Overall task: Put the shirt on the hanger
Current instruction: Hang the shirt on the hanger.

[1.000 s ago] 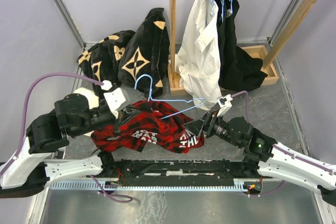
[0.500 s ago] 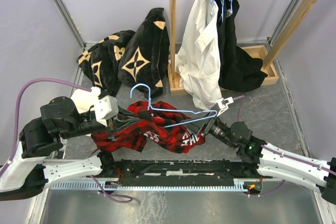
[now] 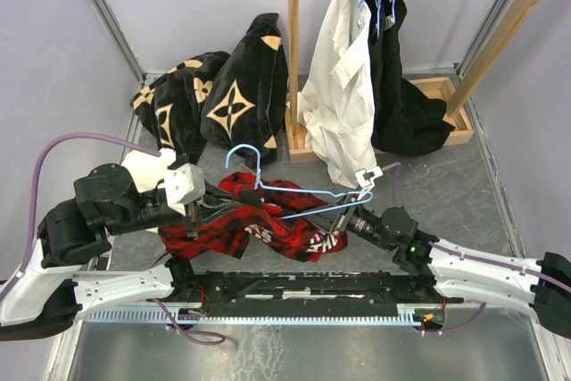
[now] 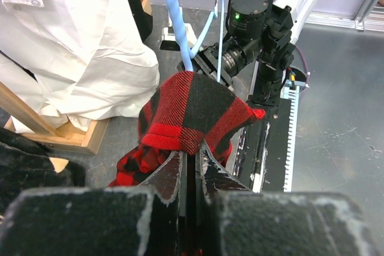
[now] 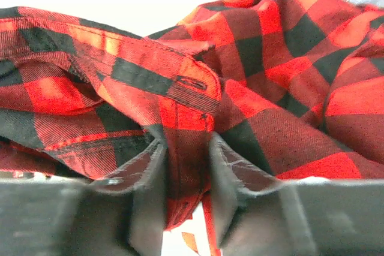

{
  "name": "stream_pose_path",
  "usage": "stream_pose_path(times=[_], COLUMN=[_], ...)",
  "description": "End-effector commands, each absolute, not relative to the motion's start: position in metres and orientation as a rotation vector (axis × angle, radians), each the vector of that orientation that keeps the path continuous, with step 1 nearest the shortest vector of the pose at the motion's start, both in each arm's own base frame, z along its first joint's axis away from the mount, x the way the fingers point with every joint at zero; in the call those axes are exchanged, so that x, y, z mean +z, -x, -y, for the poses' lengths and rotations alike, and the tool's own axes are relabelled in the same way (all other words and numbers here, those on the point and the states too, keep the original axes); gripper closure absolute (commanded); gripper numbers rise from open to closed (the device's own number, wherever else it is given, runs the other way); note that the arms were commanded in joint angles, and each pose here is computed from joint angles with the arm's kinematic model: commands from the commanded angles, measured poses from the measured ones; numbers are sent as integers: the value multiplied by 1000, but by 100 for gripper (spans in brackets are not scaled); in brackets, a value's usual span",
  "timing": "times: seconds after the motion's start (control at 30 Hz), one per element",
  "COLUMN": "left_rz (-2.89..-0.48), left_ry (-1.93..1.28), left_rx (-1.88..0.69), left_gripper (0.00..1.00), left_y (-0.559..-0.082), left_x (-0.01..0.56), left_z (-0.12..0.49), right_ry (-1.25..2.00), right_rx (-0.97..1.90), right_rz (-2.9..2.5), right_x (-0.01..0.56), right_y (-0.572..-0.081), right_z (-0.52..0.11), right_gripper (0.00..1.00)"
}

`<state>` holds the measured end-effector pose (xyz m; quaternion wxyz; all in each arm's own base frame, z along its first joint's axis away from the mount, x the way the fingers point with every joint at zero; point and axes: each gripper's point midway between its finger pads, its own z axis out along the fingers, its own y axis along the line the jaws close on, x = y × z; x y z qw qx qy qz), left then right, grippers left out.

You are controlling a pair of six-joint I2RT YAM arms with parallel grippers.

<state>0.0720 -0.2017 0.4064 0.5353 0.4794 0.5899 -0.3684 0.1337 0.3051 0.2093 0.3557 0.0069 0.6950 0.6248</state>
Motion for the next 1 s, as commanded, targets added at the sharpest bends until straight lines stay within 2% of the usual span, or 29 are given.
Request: stream_pose_path(times=[0.0,0.07,0.1,0.37,0.97], left_rz=[-1290,-1297,-1304,-1329,-1506], left_ry=[-1086,-1073,-1071,-1045,-1033], left_rx=[-894,-896,-898,-886,-630], left_gripper=[97,97,97,97,97], left_y=[-71,-71,-71,-74,-119], left_x=[435,434,432,423,398], left_z=[200,198,198,194,199], right_ry=[-102,-158,-190,-208,166], right_rx=[1574,1438,1371,927,380], right_rz=[-1625,-1625,-1612,-1583,-1854], right_x=[242,244,248,295,343], right_y=[-146,-158,-163,-179,-177], right_z=[-280,-258,-244,-159,-121], right_gripper=[85,98,100,100,100])
